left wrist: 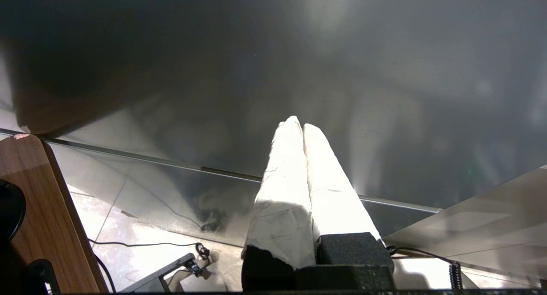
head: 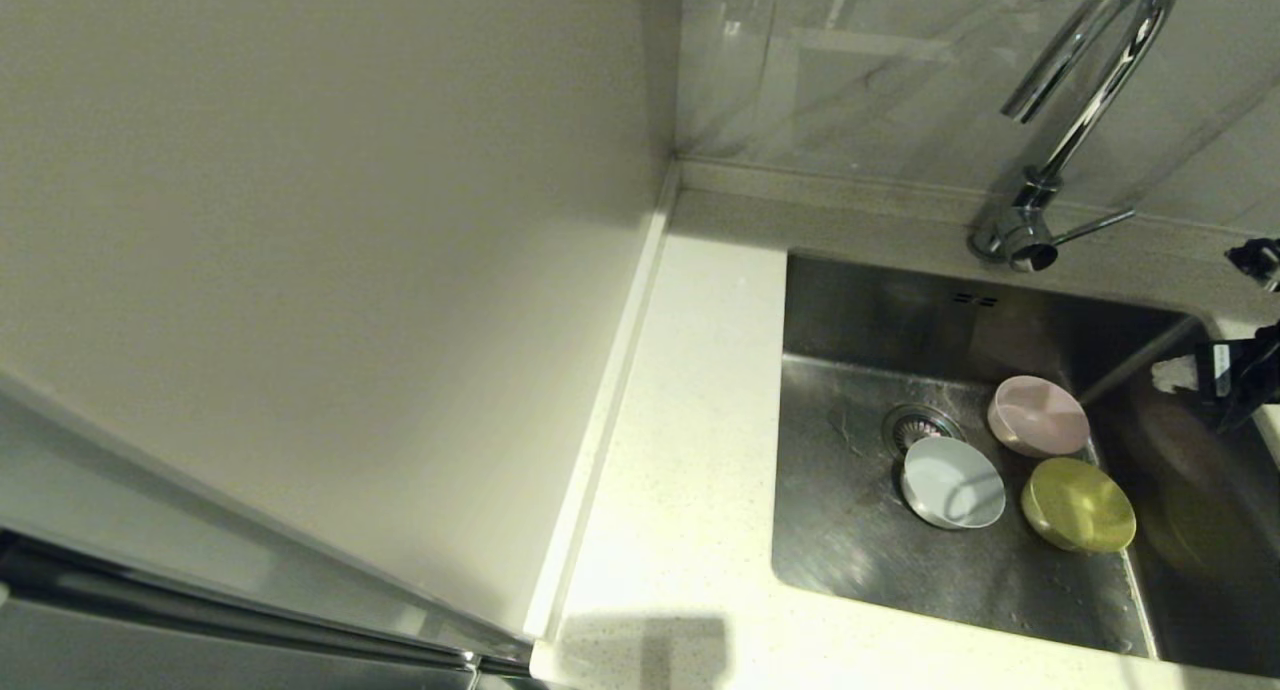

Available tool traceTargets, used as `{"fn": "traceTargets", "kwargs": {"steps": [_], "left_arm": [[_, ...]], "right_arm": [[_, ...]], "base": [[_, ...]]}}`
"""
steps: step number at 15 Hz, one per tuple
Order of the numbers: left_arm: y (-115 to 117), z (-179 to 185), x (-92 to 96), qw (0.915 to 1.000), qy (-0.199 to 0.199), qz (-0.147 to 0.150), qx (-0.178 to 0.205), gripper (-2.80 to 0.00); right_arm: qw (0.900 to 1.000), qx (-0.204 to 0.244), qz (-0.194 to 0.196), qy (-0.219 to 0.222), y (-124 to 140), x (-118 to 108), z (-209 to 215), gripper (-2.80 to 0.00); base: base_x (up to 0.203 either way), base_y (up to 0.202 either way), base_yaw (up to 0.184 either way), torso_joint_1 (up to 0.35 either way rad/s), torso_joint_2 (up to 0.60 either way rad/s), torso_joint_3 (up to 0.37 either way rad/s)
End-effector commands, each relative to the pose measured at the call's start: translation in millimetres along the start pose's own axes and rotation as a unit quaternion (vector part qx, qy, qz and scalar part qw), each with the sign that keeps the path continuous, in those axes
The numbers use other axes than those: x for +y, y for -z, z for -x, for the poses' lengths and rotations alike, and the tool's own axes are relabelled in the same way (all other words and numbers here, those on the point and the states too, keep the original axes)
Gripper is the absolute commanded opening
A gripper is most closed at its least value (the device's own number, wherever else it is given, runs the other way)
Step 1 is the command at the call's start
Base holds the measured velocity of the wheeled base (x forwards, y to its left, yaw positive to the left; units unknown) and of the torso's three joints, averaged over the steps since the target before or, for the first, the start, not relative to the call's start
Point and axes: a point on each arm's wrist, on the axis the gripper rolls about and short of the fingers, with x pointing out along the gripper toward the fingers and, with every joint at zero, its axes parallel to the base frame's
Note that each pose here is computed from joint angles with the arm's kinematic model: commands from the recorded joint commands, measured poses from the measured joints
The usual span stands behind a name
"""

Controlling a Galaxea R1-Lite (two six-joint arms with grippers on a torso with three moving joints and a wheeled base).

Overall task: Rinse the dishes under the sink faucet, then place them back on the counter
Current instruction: Put a bowl into the sink, then turn on the faucet

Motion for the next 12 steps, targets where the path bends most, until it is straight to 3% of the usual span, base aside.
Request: {"fn": "traceTargets", "kwargs": {"steps": [1,5,8,12], "left_arm": [[1,0,0.0,1.0,0.0,0.0,0.002,-2.8],[1,0,0.0,1.0,0.0,0.0,0.002,-2.8],[1,0,0.0,1.0,0.0,0.0,0.002,-2.8],[1,0,0.0,1.0,0.0,0.0,0.002,-2.8]], "right_arm": [[0.999,-0.024,-0.016,0.016,-17,-16,1,-2.8],[0.997,-0.065,-0.037,0.022,-40,-26,5,-2.8],[0.991,-0.114,-0.069,-0.002,-62,-29,15,-2.8],[0.976,-0.189,-0.073,-0.08,-87,-17,23,-2.8]], "base": [[0.0,0.0,0.0,0.0,0.0,0.0],[0.0,0.0,0.0,0.0,0.0,0.0],[0.0,0.0,0.0,0.0,0.0,0.0],[0.0,0.0,0.0,0.0,0.0,0.0]]}}
